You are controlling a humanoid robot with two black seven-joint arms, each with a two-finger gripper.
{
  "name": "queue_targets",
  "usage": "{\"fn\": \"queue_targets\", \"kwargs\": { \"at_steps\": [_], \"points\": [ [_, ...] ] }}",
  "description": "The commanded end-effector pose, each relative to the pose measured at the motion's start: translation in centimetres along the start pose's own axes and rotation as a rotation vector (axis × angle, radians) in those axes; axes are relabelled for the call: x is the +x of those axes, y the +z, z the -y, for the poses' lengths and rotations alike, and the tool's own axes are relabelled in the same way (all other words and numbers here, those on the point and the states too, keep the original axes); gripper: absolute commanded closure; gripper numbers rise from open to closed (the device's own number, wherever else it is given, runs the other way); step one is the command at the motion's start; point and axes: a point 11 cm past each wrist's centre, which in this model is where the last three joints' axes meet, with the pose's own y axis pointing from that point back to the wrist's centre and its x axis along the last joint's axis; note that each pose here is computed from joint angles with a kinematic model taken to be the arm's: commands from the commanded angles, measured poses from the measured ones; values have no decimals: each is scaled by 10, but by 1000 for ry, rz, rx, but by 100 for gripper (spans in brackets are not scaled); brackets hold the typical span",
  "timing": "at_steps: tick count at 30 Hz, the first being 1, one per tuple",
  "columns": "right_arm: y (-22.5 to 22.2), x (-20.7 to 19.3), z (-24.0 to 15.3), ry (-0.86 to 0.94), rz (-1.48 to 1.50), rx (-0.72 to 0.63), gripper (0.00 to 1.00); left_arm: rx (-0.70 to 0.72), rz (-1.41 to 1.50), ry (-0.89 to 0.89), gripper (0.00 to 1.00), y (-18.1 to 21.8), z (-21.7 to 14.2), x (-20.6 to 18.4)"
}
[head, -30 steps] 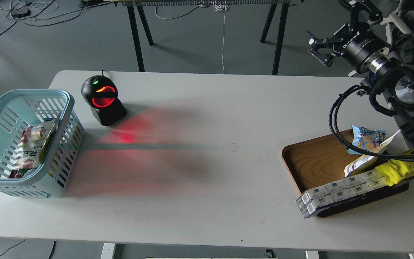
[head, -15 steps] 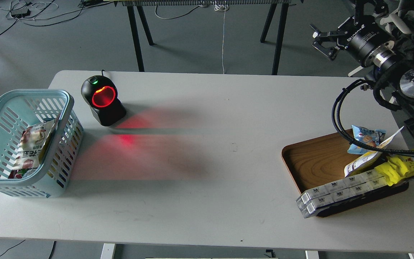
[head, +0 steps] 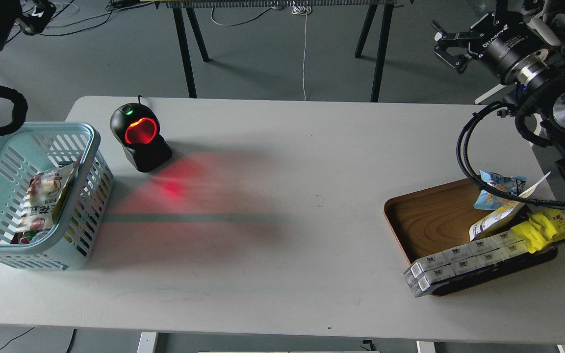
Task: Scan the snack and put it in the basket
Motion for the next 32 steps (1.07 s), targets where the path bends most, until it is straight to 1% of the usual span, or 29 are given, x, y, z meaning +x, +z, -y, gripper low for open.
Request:
{"fn": "queue_targets", "kwargs": {
  "at_steps": [1, 8, 15, 20, 32],
  "points": [
    [1, 6, 0, 19, 14, 11, 1, 2, -94, 24, 1, -15, 2, 6],
    [15, 6, 6, 15, 40, 3, 1, 9, -207, 49, 1, -25, 1, 8],
    [16, 7, 5, 17, 42, 2, 1, 37, -313, 59, 0, -38, -7, 15],
    [18, 8, 4, 19, 45, -1, 1, 42, -336, 69, 0, -44, -8, 15],
    [21, 13, 1, 29, 48, -7, 1, 32, -338, 65, 0, -43, -8, 13]
  ]
}}
